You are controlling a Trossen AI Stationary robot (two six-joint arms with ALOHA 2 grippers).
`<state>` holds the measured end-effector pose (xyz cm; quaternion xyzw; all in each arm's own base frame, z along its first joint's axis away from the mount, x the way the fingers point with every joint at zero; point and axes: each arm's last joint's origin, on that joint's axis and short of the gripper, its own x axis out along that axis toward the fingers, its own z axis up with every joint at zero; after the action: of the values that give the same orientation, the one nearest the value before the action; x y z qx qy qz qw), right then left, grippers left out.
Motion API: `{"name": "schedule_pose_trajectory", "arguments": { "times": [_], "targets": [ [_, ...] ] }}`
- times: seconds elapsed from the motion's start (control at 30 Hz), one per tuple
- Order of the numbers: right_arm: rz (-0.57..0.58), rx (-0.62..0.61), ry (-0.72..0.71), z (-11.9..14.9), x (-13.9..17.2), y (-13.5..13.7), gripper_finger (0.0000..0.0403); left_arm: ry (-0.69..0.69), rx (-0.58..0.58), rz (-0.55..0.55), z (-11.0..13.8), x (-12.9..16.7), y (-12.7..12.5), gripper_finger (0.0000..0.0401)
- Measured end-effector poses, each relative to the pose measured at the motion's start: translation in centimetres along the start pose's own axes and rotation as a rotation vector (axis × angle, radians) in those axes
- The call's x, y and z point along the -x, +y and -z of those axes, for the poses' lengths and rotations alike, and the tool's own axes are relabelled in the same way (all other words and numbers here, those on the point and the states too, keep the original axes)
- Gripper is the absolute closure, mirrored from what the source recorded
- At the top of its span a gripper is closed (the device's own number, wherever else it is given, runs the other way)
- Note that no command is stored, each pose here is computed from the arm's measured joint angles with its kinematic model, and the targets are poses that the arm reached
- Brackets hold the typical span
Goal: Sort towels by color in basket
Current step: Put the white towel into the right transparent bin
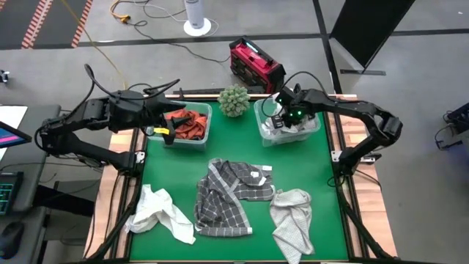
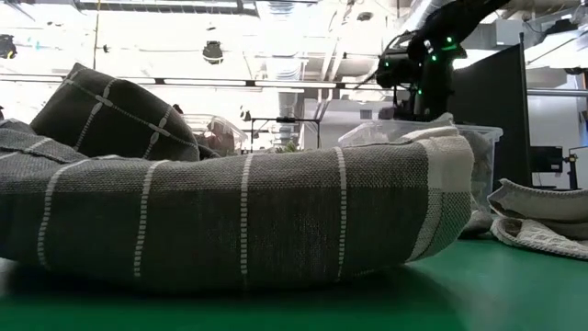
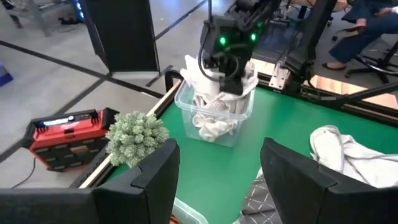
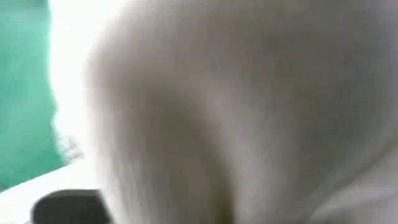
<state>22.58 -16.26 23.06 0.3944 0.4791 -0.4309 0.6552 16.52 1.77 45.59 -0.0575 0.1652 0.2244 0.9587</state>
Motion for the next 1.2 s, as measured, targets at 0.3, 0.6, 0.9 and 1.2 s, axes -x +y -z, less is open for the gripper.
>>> {"name": "schedule_pose_trajectory", "arguments": {
  "times": [0.3, 0.6, 0.9, 1.2],
  "targets": [
    [-0.044, 0.105, 0.078, -0.9, 5.9, 1.1, 0.0186, 0.044, -0.009, 0.002, 0.4, 0.1, 0.1, 0.0189],
    [-0.052, 0.035, -0.093, -1.8, 11.7, 1.4, 0.0122, 0.054, -0.008, 0.032, 0.5, 0.1, 0.0, 0.0189],
    [-0.189, 0.058, -0.447, -3.9, 13.8, 2.5, 0.0121, 0.055, 0.011, 0.049, 0.6, 0.2, -0.3, 0.0189],
    [-0.165, 0.055, -0.242, -2.0, 4.2, 1.0, 0.0121, 0.057, 0.019, 0.050, 0.6, 0.2, -0.3, 0.0189]
  ]
}}
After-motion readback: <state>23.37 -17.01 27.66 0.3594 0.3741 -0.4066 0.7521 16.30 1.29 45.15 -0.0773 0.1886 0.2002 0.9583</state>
